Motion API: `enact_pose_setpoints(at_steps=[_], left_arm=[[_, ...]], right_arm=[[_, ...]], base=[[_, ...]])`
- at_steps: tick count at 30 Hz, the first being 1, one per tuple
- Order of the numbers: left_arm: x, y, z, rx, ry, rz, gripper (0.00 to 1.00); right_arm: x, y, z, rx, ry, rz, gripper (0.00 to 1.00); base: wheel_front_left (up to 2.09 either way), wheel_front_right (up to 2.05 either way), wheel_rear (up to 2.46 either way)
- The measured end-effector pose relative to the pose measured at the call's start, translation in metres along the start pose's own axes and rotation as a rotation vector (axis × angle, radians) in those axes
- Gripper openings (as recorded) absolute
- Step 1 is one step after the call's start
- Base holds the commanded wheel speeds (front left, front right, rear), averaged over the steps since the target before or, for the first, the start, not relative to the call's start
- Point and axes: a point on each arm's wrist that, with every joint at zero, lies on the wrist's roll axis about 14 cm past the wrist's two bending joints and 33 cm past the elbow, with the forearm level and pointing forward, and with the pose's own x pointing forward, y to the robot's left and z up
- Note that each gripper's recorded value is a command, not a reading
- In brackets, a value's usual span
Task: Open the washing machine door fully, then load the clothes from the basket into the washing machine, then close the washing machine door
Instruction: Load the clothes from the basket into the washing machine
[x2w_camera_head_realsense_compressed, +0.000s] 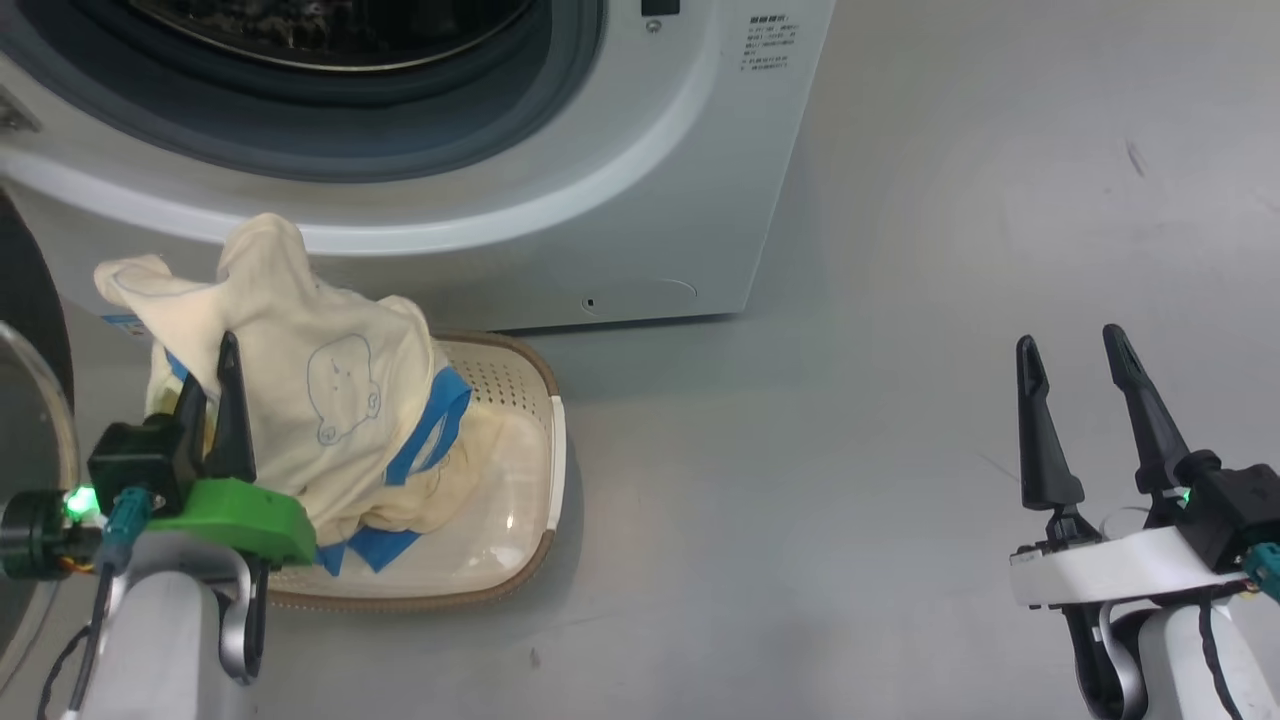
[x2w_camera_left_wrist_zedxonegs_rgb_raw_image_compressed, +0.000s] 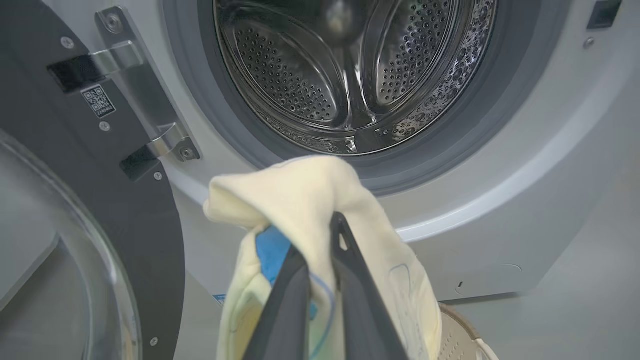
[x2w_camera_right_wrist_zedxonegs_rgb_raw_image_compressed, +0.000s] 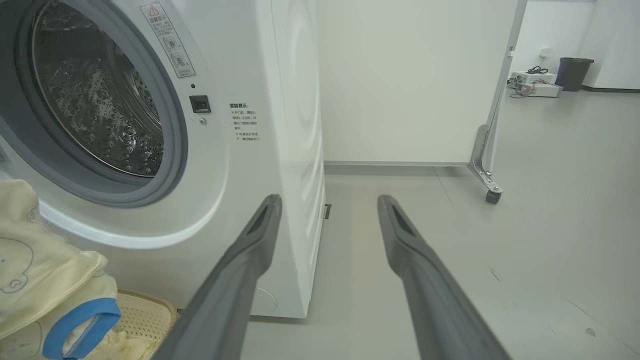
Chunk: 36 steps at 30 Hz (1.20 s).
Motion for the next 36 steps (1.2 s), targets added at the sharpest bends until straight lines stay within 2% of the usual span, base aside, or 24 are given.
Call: enact_pose_setpoints(at_steps=[15,27,36], left_arm=[[-0.066,-0.001,0.027,-0.005,-0.075,-0.021,0.00],[-0.091,-0.009,0.047,-0.007,-0.144,-0.053,0.00],[-0.096,-0.011,0.050,0.003,-0.157,-0.063,0.00]], right_arm=[[-0.046,0.012,0.027,0.006,-0.051,0.005,1.00],[-0.074,0.015,0.038,0.005,-0.080,0.002,1.00],[-0.080,0.013,0.040,0.003,-0.086,-0.014,1.00]], base=[[0.00,0.00,0.00],[0.00,0.00,0.00],[0.00,0.00,0.00]])
